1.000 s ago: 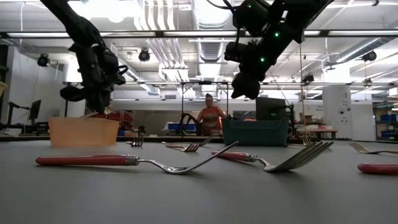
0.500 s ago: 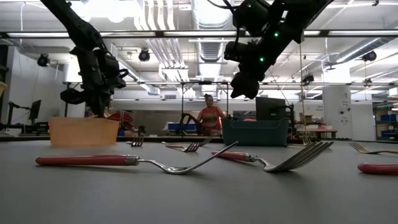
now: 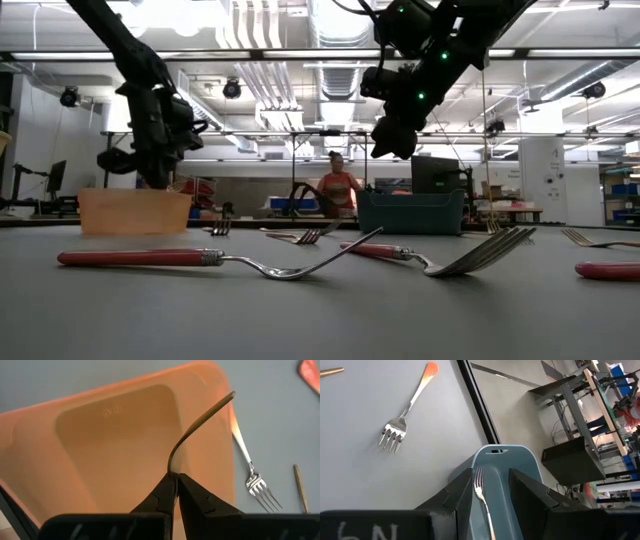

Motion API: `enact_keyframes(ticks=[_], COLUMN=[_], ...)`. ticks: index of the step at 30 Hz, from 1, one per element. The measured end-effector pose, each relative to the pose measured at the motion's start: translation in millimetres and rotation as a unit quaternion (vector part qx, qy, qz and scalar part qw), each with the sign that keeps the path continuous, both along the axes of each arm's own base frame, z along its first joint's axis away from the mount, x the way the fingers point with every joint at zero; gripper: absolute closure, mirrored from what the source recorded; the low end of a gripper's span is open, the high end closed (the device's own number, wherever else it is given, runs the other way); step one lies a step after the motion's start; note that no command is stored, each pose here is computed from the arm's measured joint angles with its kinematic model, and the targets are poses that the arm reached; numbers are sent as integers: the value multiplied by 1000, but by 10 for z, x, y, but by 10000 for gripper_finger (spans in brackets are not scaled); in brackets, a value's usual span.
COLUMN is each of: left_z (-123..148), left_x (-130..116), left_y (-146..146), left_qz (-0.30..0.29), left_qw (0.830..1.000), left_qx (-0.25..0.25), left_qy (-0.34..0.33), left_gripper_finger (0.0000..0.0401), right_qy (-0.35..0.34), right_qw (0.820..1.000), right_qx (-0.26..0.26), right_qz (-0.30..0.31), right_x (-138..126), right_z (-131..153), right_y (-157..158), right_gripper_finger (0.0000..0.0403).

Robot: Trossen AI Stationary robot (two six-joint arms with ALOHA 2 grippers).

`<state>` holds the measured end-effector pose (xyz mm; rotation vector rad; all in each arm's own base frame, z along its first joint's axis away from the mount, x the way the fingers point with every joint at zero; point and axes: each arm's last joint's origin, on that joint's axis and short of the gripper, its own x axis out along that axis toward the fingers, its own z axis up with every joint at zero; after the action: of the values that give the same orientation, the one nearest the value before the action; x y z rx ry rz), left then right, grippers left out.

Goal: Sort silverware by color (type)
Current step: Put the gold fork into the orange bin, then put the orange fork into the blue bin

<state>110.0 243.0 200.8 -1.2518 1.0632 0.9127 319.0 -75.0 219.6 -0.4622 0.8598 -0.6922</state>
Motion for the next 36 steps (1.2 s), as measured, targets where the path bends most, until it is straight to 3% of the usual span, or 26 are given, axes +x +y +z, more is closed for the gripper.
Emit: enact_keyframes(ticks=[23, 31, 36], left_z=[-79, 31, 342], left_x=[17, 25, 172], left_y=[33, -1, -101], left_qz=[-15, -75, -137], left_qw=[1000, 997, 989], left_qx=[-7, -15, 52], left_qy=[4, 5, -14], left_gripper_finger=[381, 381, 381], right_qy=[2, 2, -9], right_qw=[1000, 1000, 1000], right_qx=[0, 0, 8], right_qz=[0, 0, -8], right_x=[-3, -2, -2], right_z=[-3, -4, -4], right_y=[1, 0, 0], right_gripper_finger=[284, 284, 284])
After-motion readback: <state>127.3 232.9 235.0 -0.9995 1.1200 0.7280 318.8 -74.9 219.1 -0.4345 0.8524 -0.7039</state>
